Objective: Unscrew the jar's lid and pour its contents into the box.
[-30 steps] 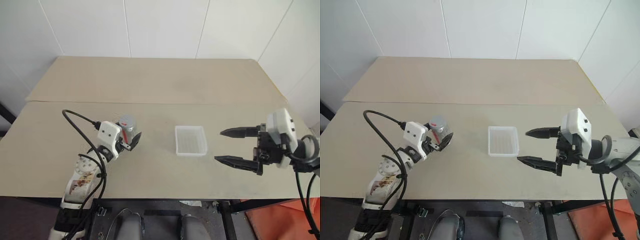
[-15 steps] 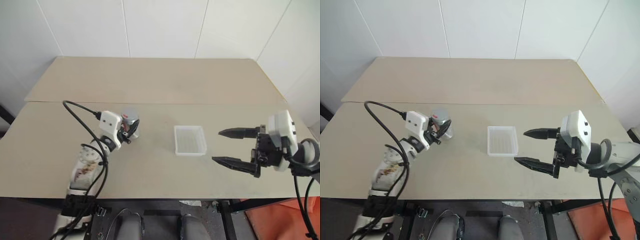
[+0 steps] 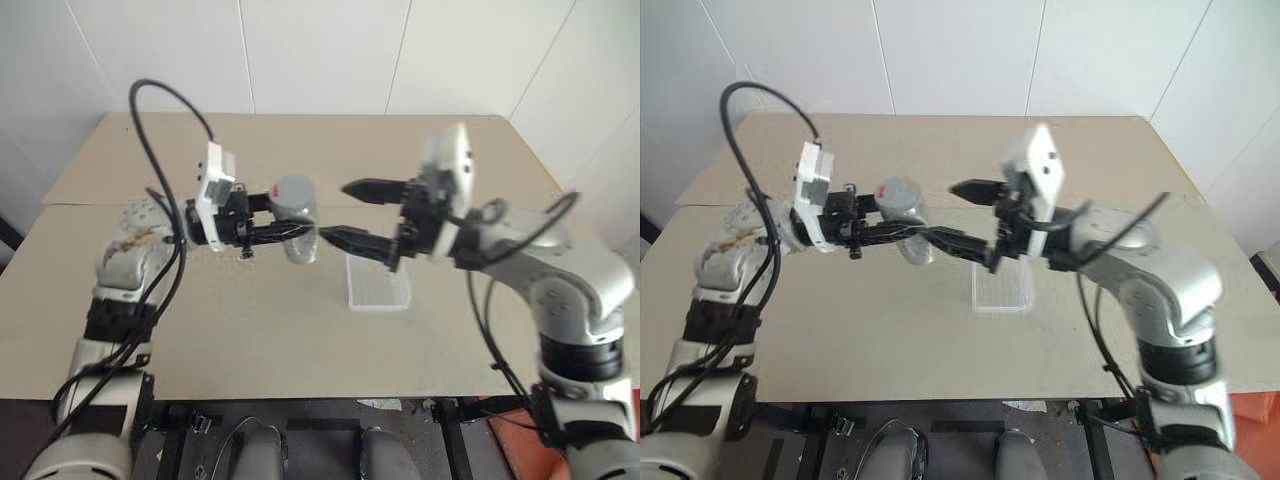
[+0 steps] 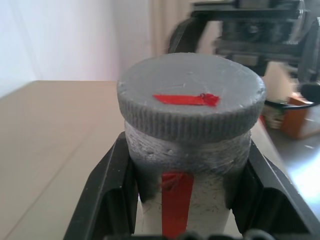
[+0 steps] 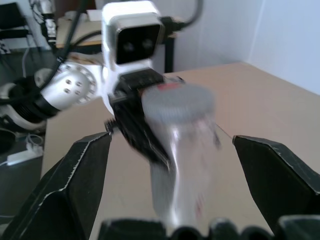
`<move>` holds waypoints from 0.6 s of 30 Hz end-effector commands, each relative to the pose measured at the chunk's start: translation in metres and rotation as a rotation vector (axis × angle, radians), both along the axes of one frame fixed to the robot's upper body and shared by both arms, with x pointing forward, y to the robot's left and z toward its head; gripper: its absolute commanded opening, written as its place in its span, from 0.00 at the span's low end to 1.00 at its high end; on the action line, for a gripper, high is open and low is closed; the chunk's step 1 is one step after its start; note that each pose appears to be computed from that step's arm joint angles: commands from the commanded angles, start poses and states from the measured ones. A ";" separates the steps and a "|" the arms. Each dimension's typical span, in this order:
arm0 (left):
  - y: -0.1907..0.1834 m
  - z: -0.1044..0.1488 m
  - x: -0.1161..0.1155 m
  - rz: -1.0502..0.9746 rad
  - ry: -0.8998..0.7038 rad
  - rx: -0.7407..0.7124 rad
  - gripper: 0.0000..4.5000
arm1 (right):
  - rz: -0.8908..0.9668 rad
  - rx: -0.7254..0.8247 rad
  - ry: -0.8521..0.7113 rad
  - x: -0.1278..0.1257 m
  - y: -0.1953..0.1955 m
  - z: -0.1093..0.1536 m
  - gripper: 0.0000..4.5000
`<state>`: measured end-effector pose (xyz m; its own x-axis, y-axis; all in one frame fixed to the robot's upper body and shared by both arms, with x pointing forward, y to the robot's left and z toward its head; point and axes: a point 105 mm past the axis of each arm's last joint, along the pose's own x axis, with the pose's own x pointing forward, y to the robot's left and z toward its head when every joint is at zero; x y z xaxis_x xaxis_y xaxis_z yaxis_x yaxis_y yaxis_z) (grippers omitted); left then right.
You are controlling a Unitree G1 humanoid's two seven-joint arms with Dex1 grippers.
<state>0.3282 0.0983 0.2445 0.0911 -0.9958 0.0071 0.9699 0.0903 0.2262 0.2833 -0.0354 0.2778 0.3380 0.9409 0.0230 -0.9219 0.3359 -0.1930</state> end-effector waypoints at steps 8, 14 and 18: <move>-0.017 0.003 -0.002 -0.160 -0.044 0.022 0.45 | -0.054 -0.013 -0.015 0.016 0.014 0.016 1.00; -0.016 0.003 -0.002 -0.156 -0.063 0.019 0.45 | -0.055 -0.038 0.010 0.018 0.013 0.008 1.00; -0.015 0.003 -0.001 -0.152 -0.067 0.019 0.45 | -0.059 -0.043 0.014 0.020 0.011 0.006 0.91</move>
